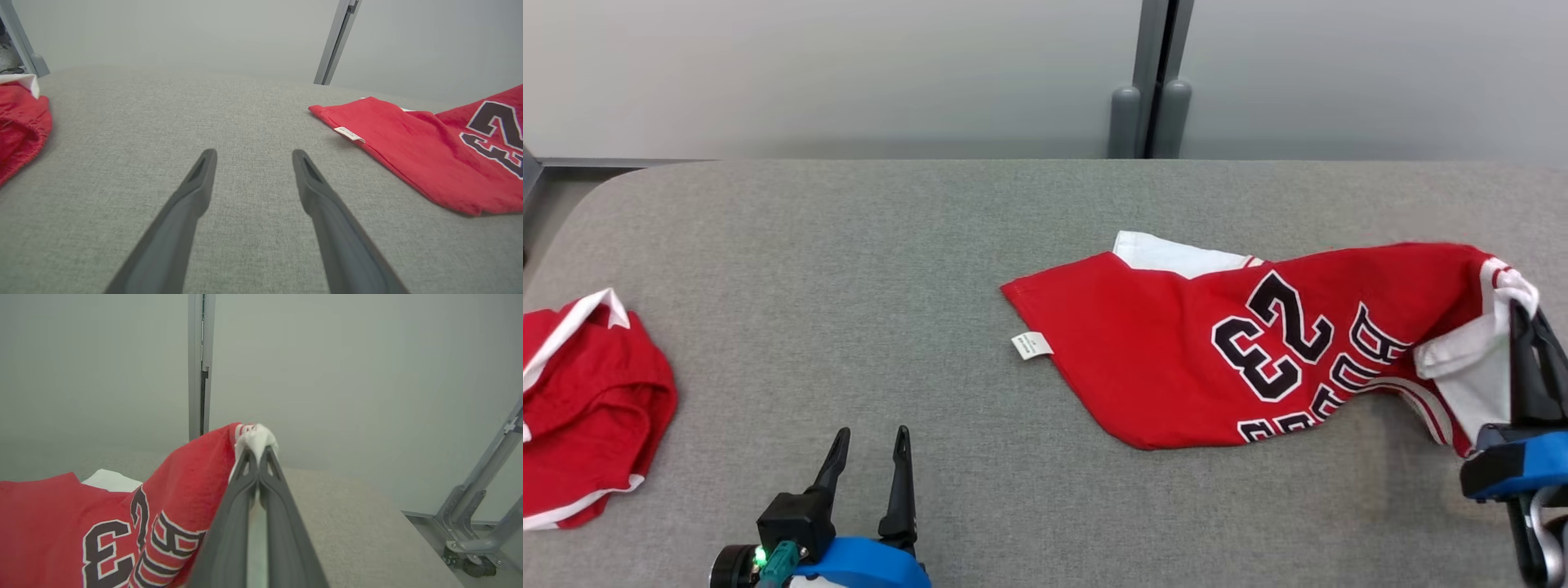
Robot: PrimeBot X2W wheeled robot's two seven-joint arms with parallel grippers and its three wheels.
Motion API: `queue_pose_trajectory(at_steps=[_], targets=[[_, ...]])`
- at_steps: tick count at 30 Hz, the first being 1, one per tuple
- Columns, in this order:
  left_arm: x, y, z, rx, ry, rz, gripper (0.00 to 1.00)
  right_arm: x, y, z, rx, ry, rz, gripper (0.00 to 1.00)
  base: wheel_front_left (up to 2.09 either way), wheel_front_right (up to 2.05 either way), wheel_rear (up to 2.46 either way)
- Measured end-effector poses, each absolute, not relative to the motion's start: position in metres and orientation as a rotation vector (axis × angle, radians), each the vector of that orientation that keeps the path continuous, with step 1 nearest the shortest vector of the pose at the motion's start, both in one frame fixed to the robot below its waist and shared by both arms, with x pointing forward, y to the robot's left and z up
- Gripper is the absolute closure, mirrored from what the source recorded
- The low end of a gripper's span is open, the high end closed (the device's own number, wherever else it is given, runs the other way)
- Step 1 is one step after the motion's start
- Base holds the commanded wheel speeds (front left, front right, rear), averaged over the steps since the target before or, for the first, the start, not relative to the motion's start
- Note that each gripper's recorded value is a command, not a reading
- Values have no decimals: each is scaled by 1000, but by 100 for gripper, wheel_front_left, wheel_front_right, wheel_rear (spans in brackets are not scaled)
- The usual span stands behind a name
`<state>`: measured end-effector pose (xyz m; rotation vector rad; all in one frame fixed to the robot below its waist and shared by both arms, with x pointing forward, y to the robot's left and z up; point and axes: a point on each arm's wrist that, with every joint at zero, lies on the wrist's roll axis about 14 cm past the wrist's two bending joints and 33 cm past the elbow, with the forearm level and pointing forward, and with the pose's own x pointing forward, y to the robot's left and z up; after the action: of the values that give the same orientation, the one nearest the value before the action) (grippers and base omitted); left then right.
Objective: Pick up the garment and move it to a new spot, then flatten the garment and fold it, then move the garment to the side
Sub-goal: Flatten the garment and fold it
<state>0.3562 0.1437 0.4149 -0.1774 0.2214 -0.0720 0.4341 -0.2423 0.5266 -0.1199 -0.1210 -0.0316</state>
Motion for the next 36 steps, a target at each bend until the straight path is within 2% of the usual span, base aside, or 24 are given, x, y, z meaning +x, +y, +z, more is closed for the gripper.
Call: queue_pose_trajectory(at_steps=[3,9,12,13,14,15,16,19,22,32,36], targets=[[364,137,414,-170,223,-98,0,425,-265,530,-193,-121,-78,100,0,0,0],[376,122,411,-165,231,-147,0,423,-273,581,-316,-260,-98,100,0,0,0],[378,115,409,-165,236,-170,0,421,-260,569,-334,-227,-53,100,0,0,0],[379,112,410,-165,235,-179,0,419,-257,557,-335,-192,-36,89,0,0,0],[380,111,410,-165,234,-184,0,416,-256,541,-333,-145,-27,59,0,0,0],[381,110,410,-166,233,-186,0,411,-258,524,-324,-92,-28,15,0,0,0],[381,109,410,-166,234,-188,0,405,-262,504,-311,-29,-34,0,0,0,0],[381,107,410,-166,234,-193,0,383,-264,460,-268,108,-45,0,0,0,0],[382,106,409,-166,236,-197,0,368,-262,439,-220,169,-62,0,0,0,0],[385,96,409,-162,238,-232,0,361,-253,421,-152,218,-72,0,0,0,0],[385,98,408,-166,240,-224,0,372,-248,421,-134,211,-68,0,0,0,0]])
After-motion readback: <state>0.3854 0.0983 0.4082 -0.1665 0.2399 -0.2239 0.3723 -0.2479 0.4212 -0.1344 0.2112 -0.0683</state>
